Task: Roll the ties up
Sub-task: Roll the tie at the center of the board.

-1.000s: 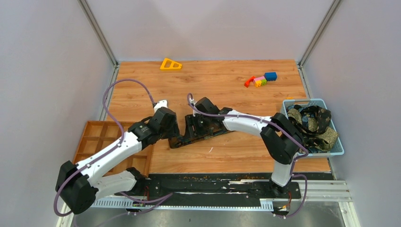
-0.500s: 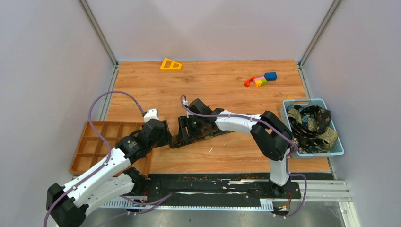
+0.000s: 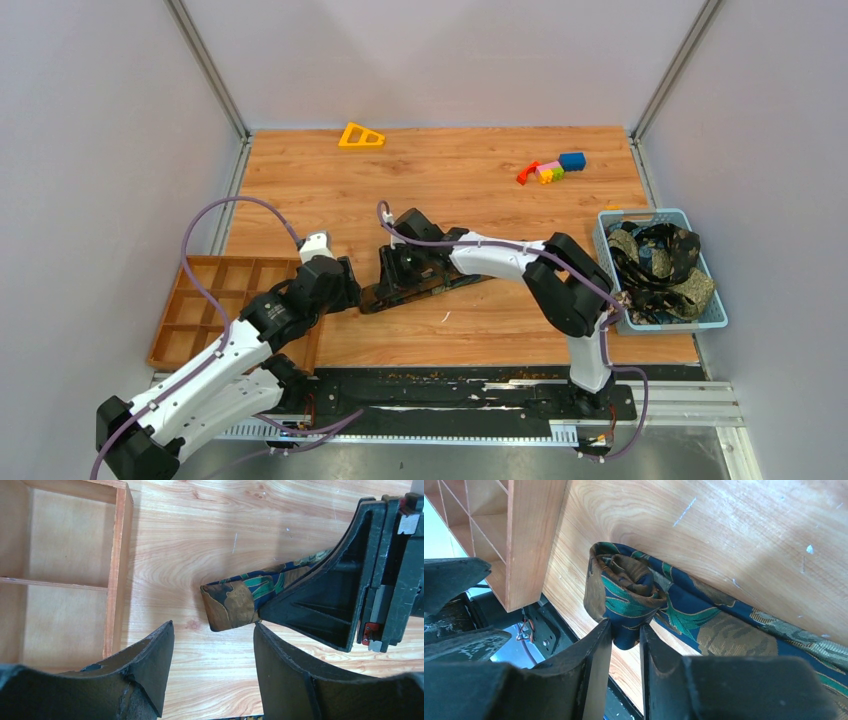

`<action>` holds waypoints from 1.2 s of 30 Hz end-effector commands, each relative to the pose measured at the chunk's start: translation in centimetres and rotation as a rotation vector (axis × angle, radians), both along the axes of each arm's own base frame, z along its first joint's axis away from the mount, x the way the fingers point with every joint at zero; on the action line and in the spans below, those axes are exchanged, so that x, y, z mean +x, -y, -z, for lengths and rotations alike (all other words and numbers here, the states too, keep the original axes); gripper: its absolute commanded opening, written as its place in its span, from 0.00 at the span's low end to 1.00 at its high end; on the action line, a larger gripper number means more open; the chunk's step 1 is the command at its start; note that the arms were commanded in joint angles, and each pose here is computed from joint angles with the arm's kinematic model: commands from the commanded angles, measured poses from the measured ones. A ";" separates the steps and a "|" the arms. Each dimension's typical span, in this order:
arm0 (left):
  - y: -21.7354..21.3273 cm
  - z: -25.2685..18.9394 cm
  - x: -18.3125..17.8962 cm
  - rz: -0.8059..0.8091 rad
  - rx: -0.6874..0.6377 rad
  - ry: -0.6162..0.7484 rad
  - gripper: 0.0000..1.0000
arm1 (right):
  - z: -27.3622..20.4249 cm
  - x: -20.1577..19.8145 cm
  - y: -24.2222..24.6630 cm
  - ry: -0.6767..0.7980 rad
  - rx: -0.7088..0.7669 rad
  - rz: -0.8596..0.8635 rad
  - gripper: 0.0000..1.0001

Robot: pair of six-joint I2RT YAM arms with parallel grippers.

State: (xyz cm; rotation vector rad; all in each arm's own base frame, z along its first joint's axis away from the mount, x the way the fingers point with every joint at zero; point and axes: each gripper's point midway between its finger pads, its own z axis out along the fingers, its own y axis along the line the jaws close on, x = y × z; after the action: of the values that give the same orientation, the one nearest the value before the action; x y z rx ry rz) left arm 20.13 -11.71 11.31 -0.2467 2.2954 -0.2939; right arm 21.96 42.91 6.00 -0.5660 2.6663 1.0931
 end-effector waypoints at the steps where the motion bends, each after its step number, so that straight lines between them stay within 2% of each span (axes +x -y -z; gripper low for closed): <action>1: -0.1 -0.4 0.4 -0.020 -0.011 0.026 0.66 | -1.8 0.9 -1.3 0.061 0.034 -0.029 0.26; 6: 0.2 0.0 0.3 -0.009 -0.021 0.020 0.65 | -1.4 1.2 -1.0 0.089 0.005 -0.052 0.24; 15: 0.6 1.1 -0.1 0.000 -0.045 -0.002 0.65 | 2.7 1.3 0.7 0.103 -0.109 -0.061 0.22; 27: 2.8 3.6 -0.1 0.030 -0.146 -0.052 0.65 | 3.9 1.4 2.3 0.117 -0.166 -0.051 0.22; 33: 2.7 4.4 0.4 0.001 -0.192 -0.049 0.64 | 3.6 1.4 2.4 0.112 -0.157 -0.052 0.25; 36: 2.9 4.2 0.6 0.005 -0.219 -0.038 0.64 | 2.8 1.3 2.2 0.114 -0.135 -0.059 0.33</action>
State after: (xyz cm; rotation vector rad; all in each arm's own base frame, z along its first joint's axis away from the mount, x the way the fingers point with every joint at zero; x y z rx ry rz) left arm 19.62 -13.58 5.86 -0.3249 2.3700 -0.4500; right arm 23.05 42.00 3.51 -0.6995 2.6519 0.9433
